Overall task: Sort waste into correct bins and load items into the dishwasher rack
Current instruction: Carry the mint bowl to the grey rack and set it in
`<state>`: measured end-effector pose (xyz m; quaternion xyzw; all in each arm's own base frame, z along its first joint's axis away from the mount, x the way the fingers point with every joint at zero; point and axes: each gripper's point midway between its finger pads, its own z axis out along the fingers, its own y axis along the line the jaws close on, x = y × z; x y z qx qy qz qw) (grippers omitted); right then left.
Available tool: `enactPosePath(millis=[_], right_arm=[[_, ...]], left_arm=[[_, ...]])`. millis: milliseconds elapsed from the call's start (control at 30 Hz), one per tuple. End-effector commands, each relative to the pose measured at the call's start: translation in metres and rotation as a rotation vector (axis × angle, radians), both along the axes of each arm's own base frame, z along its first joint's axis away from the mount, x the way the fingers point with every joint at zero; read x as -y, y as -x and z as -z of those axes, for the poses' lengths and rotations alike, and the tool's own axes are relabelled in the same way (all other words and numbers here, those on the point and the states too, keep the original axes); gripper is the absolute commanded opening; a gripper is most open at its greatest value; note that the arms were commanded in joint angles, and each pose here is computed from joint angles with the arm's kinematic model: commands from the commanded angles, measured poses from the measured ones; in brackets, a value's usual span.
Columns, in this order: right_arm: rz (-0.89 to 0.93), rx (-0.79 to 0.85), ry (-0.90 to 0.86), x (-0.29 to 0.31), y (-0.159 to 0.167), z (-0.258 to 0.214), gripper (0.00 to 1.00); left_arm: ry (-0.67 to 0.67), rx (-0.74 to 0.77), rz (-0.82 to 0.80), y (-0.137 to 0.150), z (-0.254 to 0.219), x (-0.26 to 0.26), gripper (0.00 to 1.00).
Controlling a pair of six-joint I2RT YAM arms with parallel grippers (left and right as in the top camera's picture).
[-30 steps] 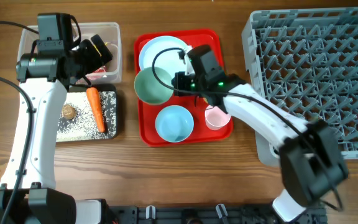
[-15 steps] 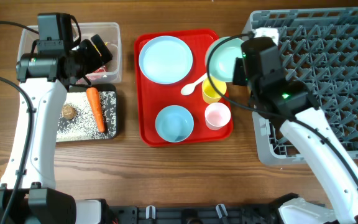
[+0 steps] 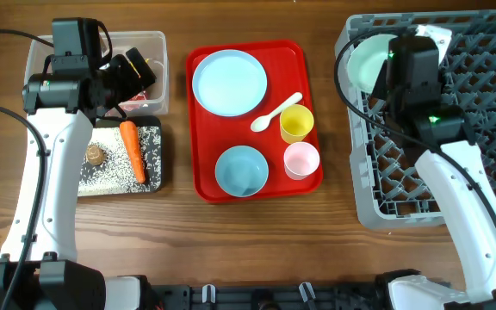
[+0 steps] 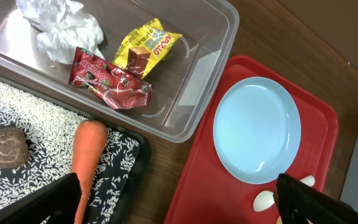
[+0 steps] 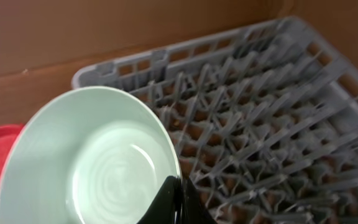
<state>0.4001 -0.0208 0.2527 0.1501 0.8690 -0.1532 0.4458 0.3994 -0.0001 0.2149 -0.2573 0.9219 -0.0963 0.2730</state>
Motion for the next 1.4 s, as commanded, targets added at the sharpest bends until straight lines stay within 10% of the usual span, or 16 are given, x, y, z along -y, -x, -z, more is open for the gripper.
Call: enactPosePath(millis=[0,500,1367], right_arm=[[0.072,-0.031,0.187,0.022,-0.012,0.001,0.04],[-0.018,-0.137,0.966,0.037,-0.126,0.017,0.04],[-0.226,-0.195,0.850,0.011,-0.139,0.080,0.04]], left_arm=[[-0.004,0.013,-0.022,0.001,-0.005,-0.004,1.00],[-0.005,0.013,-0.022,0.001,-0.005,-0.004,1.00],[-0.004,0.013,-0.022,0.001,-0.005,-0.004,1.00]])
